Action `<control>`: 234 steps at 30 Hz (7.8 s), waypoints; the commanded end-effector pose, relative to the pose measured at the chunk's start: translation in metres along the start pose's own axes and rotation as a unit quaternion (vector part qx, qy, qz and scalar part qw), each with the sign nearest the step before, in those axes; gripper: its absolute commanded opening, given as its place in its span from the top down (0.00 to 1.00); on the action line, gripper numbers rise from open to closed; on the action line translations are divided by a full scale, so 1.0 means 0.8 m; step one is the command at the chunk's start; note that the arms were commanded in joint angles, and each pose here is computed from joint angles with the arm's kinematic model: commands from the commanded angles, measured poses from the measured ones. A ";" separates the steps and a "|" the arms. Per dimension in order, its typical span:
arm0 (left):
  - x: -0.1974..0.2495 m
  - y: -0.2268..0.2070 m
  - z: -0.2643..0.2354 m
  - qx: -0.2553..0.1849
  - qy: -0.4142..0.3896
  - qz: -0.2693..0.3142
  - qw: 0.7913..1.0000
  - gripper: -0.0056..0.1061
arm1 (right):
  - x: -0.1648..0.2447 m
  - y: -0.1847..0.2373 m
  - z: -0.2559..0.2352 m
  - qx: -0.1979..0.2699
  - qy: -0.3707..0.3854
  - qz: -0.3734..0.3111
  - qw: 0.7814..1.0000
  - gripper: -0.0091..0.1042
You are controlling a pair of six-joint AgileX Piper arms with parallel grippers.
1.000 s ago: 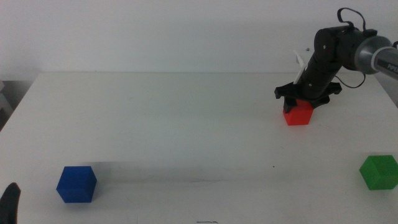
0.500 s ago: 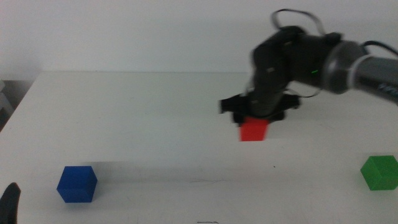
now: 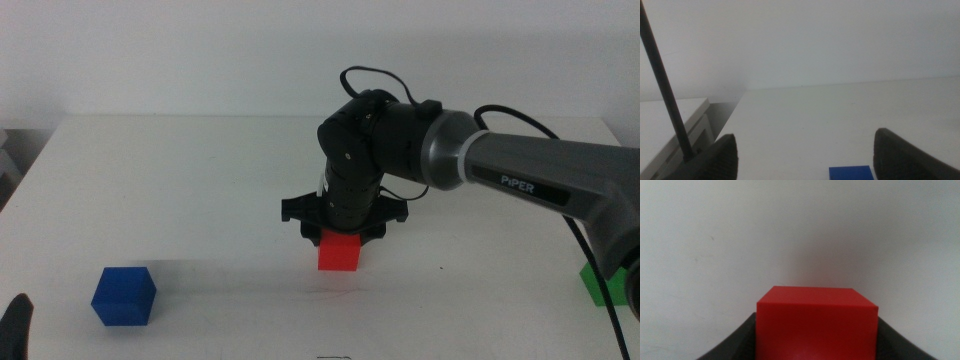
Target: Stack red cubes first, then green, then blue cubes in a specific spot.
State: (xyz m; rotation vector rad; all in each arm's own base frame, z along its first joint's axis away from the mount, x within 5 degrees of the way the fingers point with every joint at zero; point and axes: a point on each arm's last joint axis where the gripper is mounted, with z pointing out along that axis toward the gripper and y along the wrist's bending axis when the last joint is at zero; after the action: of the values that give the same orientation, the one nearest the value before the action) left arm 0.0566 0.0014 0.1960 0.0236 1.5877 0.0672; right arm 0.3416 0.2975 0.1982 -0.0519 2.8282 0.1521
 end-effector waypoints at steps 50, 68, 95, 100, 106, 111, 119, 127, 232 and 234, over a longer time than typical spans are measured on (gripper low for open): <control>-0.012 0.001 -0.003 -0.005 -0.055 -0.008 0.998 0.13 | 0.013 0.020 -0.034 0.020 -0.021 0.012 1.000 0.09; -0.012 0.001 -0.003 -0.005 -0.055 -0.008 0.998 0.13 | 0.017 0.007 -0.144 0.019 -0.062 0.002 0.998 0.09; -0.012 0.001 -0.003 -0.005 -0.055 -0.008 0.998 0.13 | 0.059 -0.365 -0.200 0.103 -0.002 -0.023 0.994 0.09; -0.012 0.001 -0.003 -0.005 -0.055 -0.008 0.998 0.13 | 0.059 -0.392 -0.181 0.101 0.022 -0.003 0.995 0.09; -0.012 0.001 -0.003 -0.005 -0.055 -0.008 0.998 0.13 | 0.046 -0.400 -0.151 0.091 0.033 -0.017 0.995 0.09; -0.012 0.001 -0.003 -0.005 -0.055 -0.008 0.998 0.13 | 0.036 -0.405 -0.119 0.089 0.043 -0.018 0.995 0.09; -0.012 0.001 -0.003 -0.005 -0.055 -0.008 0.998 0.13 | 0.027 -0.412 -0.079 0.086 0.054 -0.019 0.995 0.09; -0.012 0.001 -0.003 -0.005 -0.055 -0.008 0.998 0.13 | 0.025 -0.416 -0.049 0.081 0.075 -0.015 0.994 0.19; -0.012 0.001 -0.003 -0.005 -0.055 -0.008 0.998 0.13 | 0.054 -0.070 -0.274 -0.025 -0.075 -0.026 0.997 0.09; -0.012 0.001 -0.003 -0.005 -0.055 -0.008 0.998 0.13 | 0.071 -0.098 -0.295 -0.035 -0.090 -0.063 0.993 0.09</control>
State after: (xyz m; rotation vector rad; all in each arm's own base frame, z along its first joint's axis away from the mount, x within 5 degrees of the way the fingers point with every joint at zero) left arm 0.0566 0.0014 0.1960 0.0236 1.5877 0.0672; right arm 0.2401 0.2241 0.3660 -0.1520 2.7030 0.2280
